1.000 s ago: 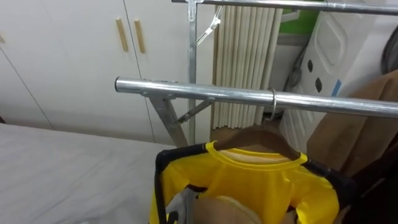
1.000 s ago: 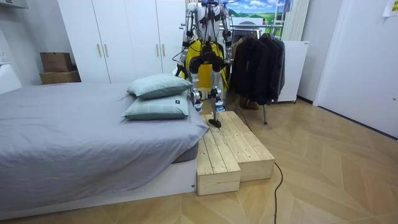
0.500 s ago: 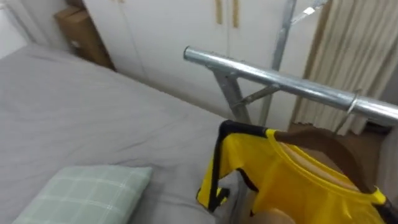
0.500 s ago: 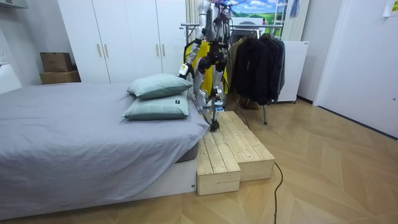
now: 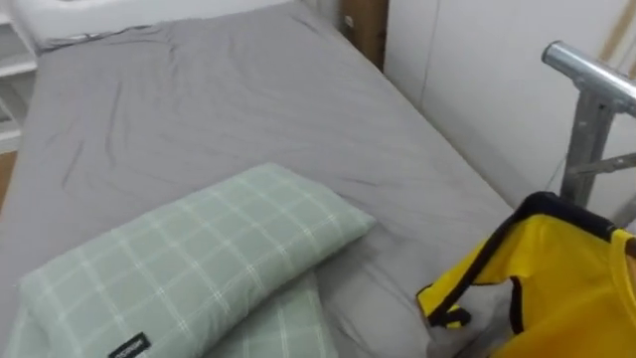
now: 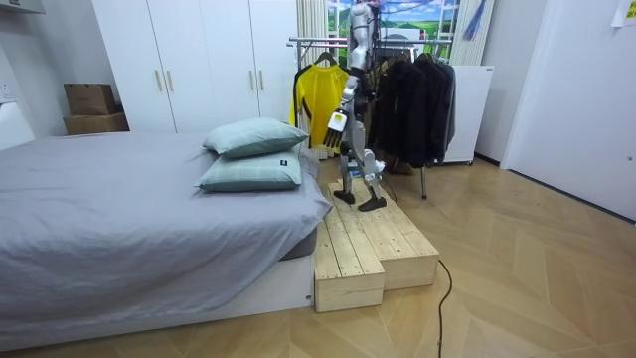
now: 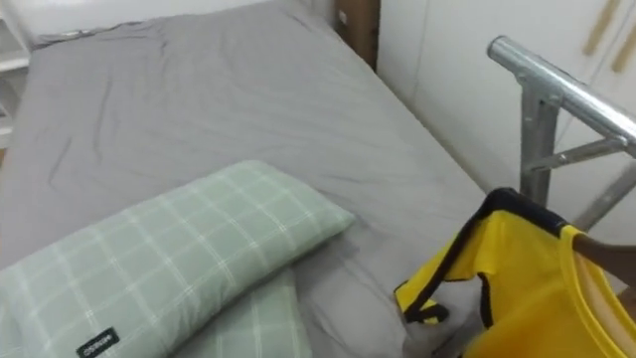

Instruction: Hang clothes

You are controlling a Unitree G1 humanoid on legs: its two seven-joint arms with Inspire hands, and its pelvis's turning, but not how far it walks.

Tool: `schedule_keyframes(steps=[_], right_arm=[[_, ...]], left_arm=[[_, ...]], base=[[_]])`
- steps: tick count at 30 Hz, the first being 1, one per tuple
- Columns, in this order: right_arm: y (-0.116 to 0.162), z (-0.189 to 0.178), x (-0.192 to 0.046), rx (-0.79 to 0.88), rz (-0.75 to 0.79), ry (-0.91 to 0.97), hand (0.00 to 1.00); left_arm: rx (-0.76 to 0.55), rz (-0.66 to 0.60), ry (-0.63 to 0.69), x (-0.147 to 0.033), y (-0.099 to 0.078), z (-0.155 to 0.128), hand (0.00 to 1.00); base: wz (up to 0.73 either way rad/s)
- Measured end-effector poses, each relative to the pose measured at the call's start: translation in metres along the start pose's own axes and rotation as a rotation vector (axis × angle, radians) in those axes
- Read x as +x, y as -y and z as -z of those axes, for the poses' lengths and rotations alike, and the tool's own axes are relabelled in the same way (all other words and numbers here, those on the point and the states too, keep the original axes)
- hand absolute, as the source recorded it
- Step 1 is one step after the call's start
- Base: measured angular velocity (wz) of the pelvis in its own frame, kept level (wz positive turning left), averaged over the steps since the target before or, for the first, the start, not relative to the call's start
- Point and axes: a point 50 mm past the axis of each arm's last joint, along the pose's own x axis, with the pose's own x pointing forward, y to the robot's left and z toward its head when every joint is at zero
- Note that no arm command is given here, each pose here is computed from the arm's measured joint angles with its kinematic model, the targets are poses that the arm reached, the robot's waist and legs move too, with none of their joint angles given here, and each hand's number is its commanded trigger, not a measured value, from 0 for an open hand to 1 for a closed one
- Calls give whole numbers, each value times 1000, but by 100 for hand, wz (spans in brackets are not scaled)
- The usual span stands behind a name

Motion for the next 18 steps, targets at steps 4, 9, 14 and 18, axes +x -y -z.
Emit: schedule_keyframes(steps=[4,9,14,18], right_arm=[[6,14,-3,60,26,-31,0],[7,23,-5,80,59,-58,0],[5,20,-4,79,77,-61,0],[5,20,-4,54,73,-60,0]], left_arm=[[-73,-9,-53,-2,-1,14,0],[-110,-48,-80,-3,-7,22,0],[-159,-99,-113,-6,-13,33,0],[-177,-115,-131,-8,-17,39,0]], base=[[76],[85],[32],[16]])
